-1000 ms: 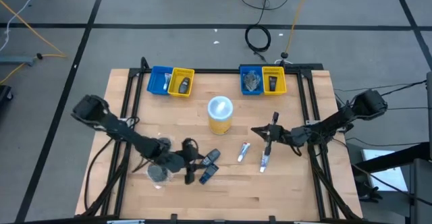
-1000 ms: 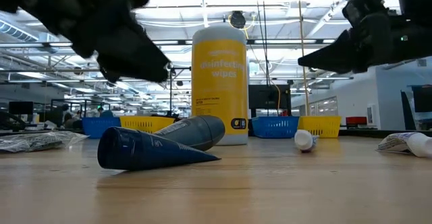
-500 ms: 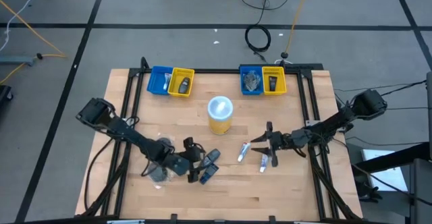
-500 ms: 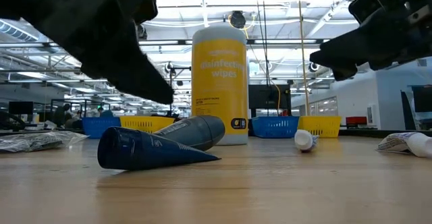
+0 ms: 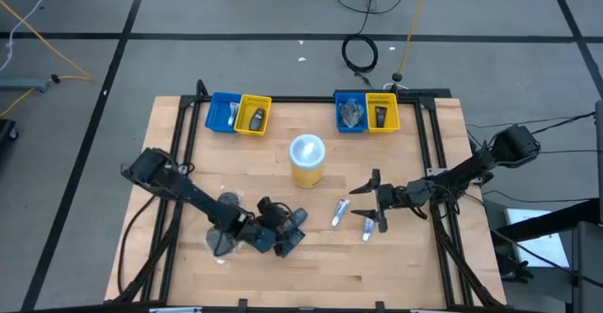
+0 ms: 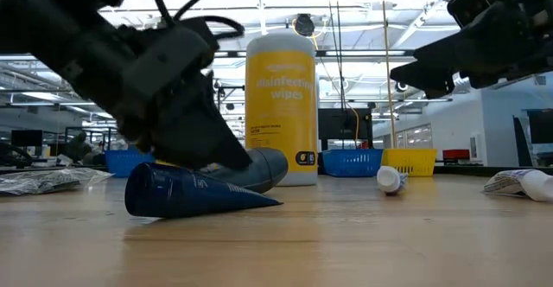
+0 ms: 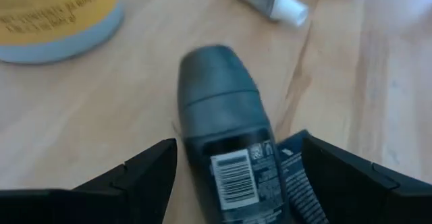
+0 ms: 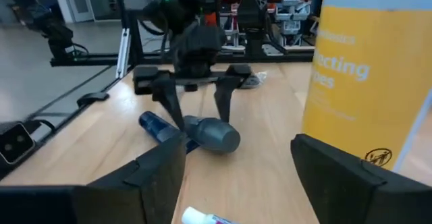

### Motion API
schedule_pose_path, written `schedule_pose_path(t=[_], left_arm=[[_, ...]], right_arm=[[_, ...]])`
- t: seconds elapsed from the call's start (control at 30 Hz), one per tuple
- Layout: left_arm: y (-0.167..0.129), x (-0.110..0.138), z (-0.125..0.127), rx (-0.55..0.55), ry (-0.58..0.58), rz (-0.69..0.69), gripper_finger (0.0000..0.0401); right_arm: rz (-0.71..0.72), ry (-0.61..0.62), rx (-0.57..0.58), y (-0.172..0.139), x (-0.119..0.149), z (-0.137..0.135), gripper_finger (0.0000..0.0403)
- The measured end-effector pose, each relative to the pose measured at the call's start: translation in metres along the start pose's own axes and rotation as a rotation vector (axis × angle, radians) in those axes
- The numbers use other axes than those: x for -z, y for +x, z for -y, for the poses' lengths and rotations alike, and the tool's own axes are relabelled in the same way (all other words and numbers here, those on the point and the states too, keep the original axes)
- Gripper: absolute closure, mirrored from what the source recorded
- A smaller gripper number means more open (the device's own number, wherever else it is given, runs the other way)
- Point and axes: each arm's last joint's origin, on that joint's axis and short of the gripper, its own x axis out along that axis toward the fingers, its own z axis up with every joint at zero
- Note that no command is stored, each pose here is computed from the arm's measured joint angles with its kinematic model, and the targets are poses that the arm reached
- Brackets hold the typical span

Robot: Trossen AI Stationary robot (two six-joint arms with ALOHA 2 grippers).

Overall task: Pick & Place Travel size toiletries
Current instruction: Put the deodorant into the left yellow bin

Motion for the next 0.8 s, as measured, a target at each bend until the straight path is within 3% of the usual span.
schedule_pose_path(t=[0.13, 0.3, 0.5, 0.67, 0.8], left_arm=[[0.011, 0.001, 0.006, -0.092, 0.043, -0.050, 0.0099], [0.020, -0.005, 0.013, -0.155, 0.065, -0.071, 0.0146], [0.022, -0.012, 0.010, -0.210, -0.036, -0.037, 0.0205], [0.001, -0.018, 0.008, -0.279, -0.068, -0.030, 0.0205], [-0.039, -0.033, -0.001, -0.360, -0.098, -0.047, 0.0205]], right_arm=[[0.005, -0.018, 0.000, 0.000, -0.001, 0.000, 0.0149], [0.011, -0.057, 0.004, 0.000, -0.001, 0.000, 0.0151], [0.012, -0.065, 0.040, 0.002, -0.002, 0.007, 0.0151], [0.008, -0.064, 0.066, 0.003, -0.002, 0.012, 0.0151], [0.004, -0.068, 0.073, 0.003, -0.001, 0.015, 0.0151]])
